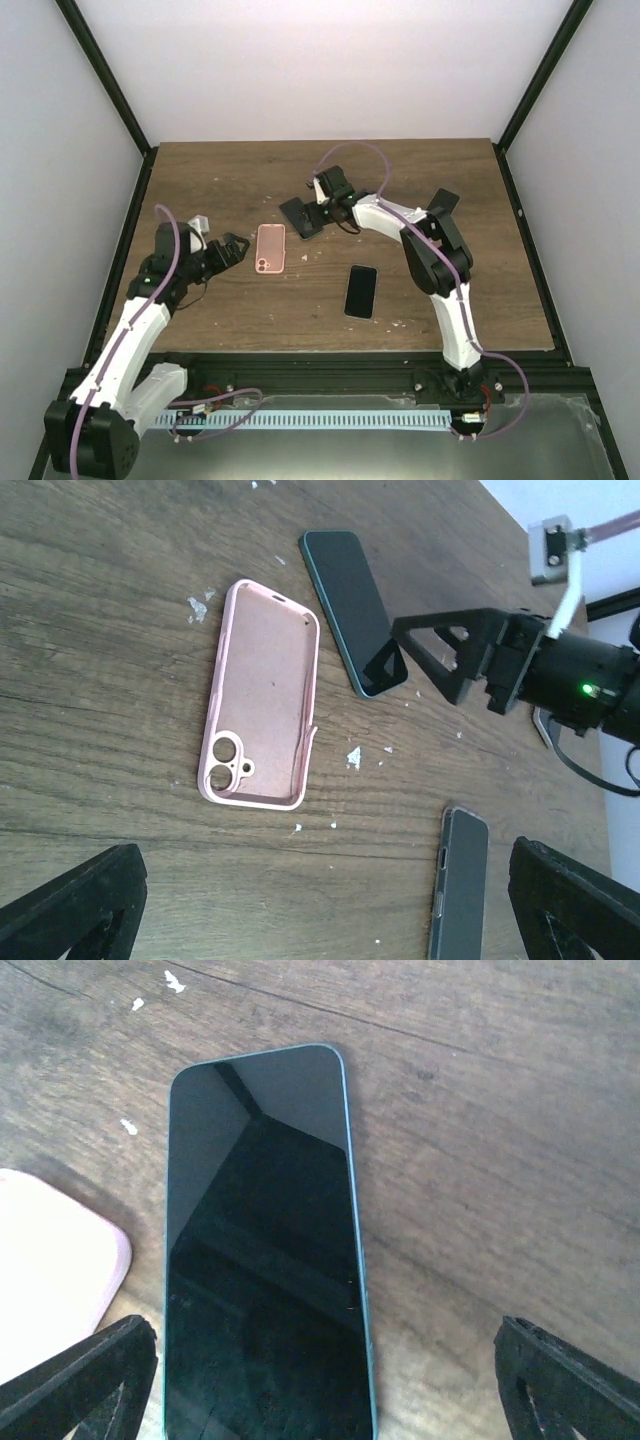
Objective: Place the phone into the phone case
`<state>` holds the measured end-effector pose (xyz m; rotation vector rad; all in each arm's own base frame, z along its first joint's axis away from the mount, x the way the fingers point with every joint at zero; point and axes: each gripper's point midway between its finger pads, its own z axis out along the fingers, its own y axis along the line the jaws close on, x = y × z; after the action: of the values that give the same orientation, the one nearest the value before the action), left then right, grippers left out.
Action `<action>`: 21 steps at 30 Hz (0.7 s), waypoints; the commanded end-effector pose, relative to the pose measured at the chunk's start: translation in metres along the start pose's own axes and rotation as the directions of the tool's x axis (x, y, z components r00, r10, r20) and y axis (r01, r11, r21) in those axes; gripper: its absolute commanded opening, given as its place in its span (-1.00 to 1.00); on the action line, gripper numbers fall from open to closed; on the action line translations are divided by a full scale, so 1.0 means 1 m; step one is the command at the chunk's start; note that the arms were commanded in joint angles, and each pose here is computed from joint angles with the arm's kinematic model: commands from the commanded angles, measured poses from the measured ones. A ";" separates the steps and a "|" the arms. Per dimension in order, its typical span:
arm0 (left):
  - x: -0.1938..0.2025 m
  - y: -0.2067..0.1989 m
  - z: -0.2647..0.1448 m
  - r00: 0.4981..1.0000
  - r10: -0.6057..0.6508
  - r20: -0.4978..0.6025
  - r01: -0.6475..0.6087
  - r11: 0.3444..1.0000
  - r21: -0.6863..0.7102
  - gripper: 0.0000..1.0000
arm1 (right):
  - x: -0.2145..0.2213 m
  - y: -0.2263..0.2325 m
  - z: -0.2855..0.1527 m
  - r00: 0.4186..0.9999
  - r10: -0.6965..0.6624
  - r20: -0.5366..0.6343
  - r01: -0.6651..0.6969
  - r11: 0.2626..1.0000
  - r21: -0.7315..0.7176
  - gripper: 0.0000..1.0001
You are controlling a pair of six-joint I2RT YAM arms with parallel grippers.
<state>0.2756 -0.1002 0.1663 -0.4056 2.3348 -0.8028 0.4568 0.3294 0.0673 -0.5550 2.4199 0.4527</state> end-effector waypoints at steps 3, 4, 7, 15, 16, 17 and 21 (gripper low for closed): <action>0.008 0.006 -0.008 1.000 0.017 0.011 -0.016 1.000 -0.015 1.00 | -0.021 0.008 0.013 0.996 -0.084 0.006 0.084 0.996 0.021 0.89; 0.009 0.006 -0.008 1.000 0.015 0.006 -0.015 1.000 -0.015 0.99 | -0.022 0.009 0.015 0.996 -0.090 0.003 0.089 0.996 0.017 0.88; 0.013 0.010 -0.006 1.000 0.009 -0.012 -0.010 1.000 -0.026 0.98 | -0.022 0.018 0.024 0.994 -0.112 -0.001 0.112 0.994 -0.001 0.88; 0.014 0.010 -0.008 1.000 0.016 -0.008 -0.016 0.999 -0.027 0.98 | -0.014 0.028 0.047 0.988 -0.148 -0.043 0.150 0.988 0.025 0.91; 0.015 0.011 -0.009 1.000 0.015 -0.008 -0.015 0.999 -0.028 0.98 | -0.015 0.028 0.049 0.988 -0.151 -0.045 0.152 0.988 0.030 0.92; 0.016 0.012 -0.008 1.000 0.016 -0.011 -0.017 0.999 -0.032 0.98 | -0.015 0.026 0.051 0.987 -0.154 -0.046 0.155 0.987 0.036 0.94; 0.018 0.012 -0.009 1.000 0.016 -0.018 -0.016 0.999 -0.028 0.98 | -0.015 0.025 0.057 0.984 -0.169 -0.059 0.171 0.984 0.045 0.94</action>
<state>0.2607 -0.0959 0.1611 -0.4095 2.3494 -0.7806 0.4774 0.3768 0.0358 -0.7296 2.4130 0.3517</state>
